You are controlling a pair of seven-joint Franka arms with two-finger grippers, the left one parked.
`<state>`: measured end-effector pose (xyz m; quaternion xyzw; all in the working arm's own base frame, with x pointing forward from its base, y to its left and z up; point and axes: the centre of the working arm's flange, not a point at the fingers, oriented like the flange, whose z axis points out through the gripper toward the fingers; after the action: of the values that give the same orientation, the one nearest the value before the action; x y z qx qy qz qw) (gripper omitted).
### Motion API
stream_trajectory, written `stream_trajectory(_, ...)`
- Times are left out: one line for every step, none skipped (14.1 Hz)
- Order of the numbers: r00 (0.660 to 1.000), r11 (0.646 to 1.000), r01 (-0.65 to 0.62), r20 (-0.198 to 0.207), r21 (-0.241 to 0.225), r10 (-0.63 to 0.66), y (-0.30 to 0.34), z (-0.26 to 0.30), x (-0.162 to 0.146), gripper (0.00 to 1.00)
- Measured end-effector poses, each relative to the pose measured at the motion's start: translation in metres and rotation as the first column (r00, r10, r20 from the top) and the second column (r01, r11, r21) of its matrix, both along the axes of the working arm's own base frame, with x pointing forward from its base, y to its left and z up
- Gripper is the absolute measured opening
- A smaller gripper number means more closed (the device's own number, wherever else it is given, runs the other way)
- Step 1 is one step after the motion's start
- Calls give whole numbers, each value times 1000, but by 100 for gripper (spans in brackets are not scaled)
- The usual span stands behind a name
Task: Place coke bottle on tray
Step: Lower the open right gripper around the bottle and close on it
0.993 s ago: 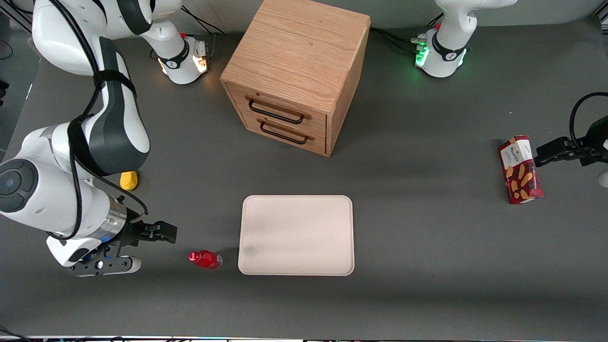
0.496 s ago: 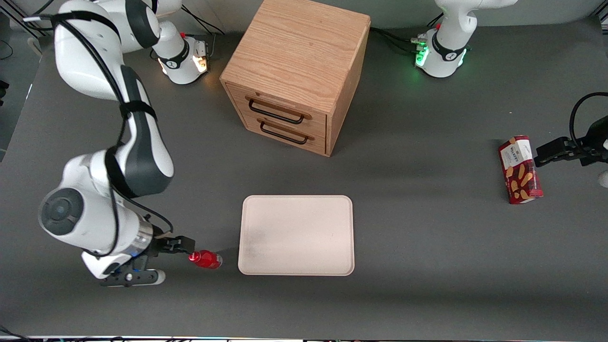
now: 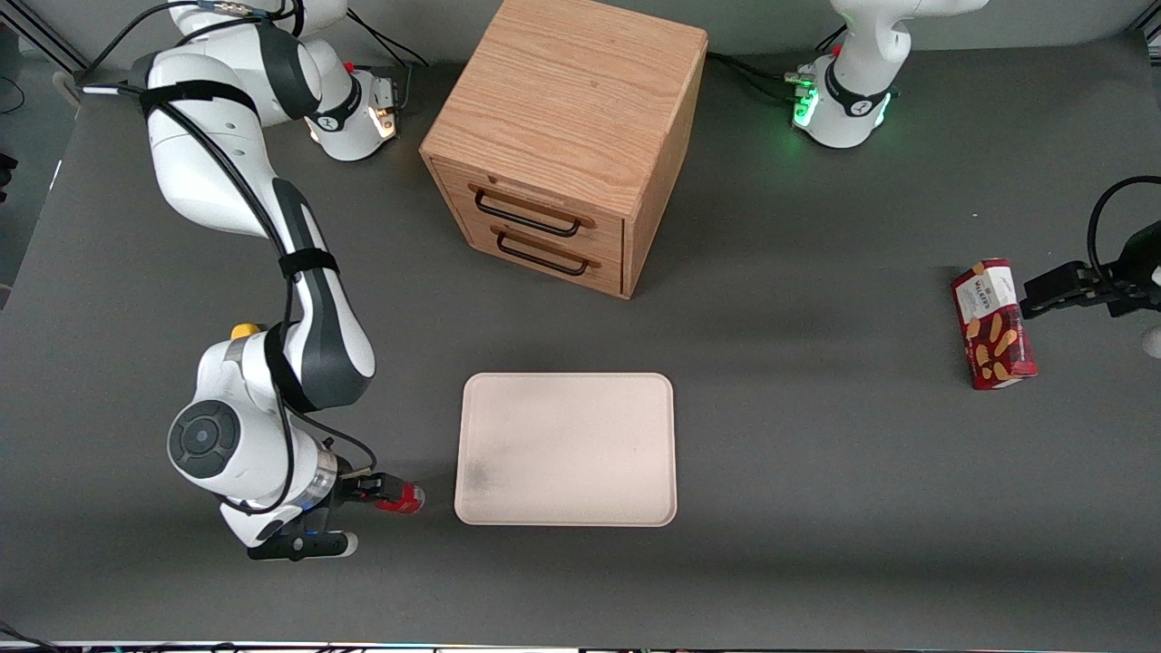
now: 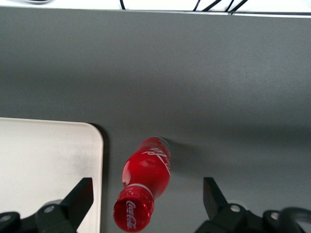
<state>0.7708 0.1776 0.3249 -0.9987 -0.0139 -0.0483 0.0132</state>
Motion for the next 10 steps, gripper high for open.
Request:
stream_trajectory(1000,1000,-1,2,1,1,1,-1,0,100)
stream_trajectory(1000,1000,-3,4,2,3,4,-1,-1,100)
stream_trajectory(1000,1000,-6,4,2,6,7,-1,-1,100)
stream_trajectory(1000,1000,-7,2,2,7,10,-1,-2,100)
stream_trajectory(1000,1000,-8,-2,1,8,11,-3,-3,100)
stream_trajectory(1000,1000,-8,-6,0,8,11,-5,-4,100)
stream_trajectory(1000,1000,-7,-9,0,7,11,-6,-5,100)
stream_trajectory(1000,1000,-7,-9,0,7,11,-6,-5,99)
stream_trajectory(1000,1000,-6,-9,-1,6,10,-6,-5,92)
stream_trajectory(1000,1000,-6,-10,-1,6,9,-6,-5,85)
